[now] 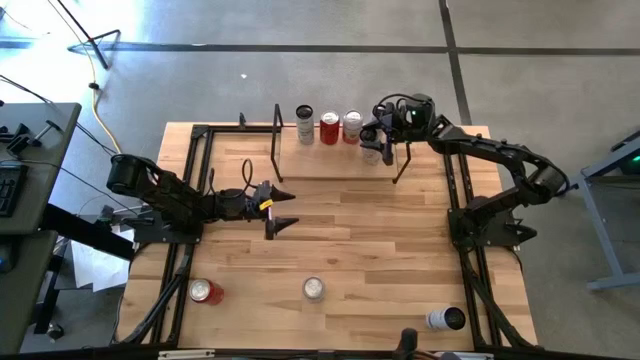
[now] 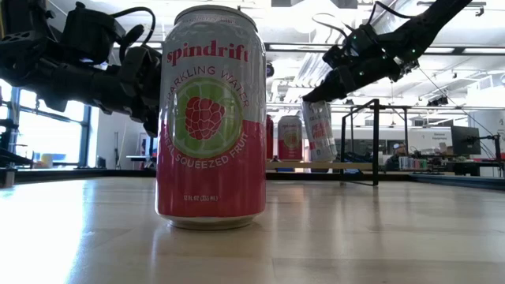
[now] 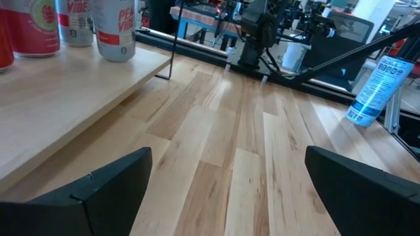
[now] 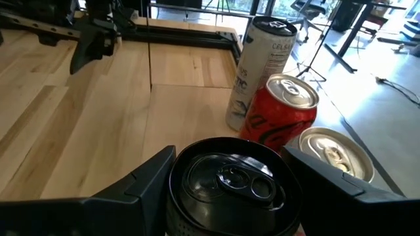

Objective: Place canned beverage on shelf
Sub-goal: Put the white and red soda can on the shelf aligned with the other white and red soda can

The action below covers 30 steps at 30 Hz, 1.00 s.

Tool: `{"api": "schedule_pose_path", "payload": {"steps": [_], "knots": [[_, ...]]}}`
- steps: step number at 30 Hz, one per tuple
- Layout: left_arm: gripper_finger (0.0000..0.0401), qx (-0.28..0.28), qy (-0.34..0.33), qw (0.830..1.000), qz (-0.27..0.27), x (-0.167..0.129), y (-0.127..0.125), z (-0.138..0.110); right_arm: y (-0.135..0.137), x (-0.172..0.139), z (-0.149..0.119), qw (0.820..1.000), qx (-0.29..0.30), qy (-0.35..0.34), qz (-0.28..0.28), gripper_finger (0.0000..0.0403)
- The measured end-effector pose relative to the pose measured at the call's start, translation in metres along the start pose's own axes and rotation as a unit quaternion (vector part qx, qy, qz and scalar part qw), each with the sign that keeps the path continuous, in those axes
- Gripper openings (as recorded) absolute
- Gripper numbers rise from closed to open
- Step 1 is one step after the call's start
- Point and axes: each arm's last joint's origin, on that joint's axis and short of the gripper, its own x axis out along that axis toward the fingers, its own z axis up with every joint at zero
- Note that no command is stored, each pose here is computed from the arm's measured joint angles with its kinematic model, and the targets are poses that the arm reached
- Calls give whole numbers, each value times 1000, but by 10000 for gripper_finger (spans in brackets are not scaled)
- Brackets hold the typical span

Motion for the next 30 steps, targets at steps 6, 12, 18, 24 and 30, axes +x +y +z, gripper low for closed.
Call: {"api": "schedule_pose_path", "payload": {"steps": [6,12,18,24,30], "knots": [[392,0,2,1000,-7,0,0,0,-1,0,0,1000,2,7,-12,236],[392,-2,2,1000,-7,0,0,0,-2,0,-1,999,10,18,-31,275],[392,-3,2,1000,-7,0,0,0,-2,0,-2,999,17,23,-32,308],[392,-3,2,1000,-7,0,0,0,-2,0,-2,999,18,26,-38,312],[392,-3,2,1000,-7,0,0,0,-2,-1,-1,998,19,29,-53,313]]}}
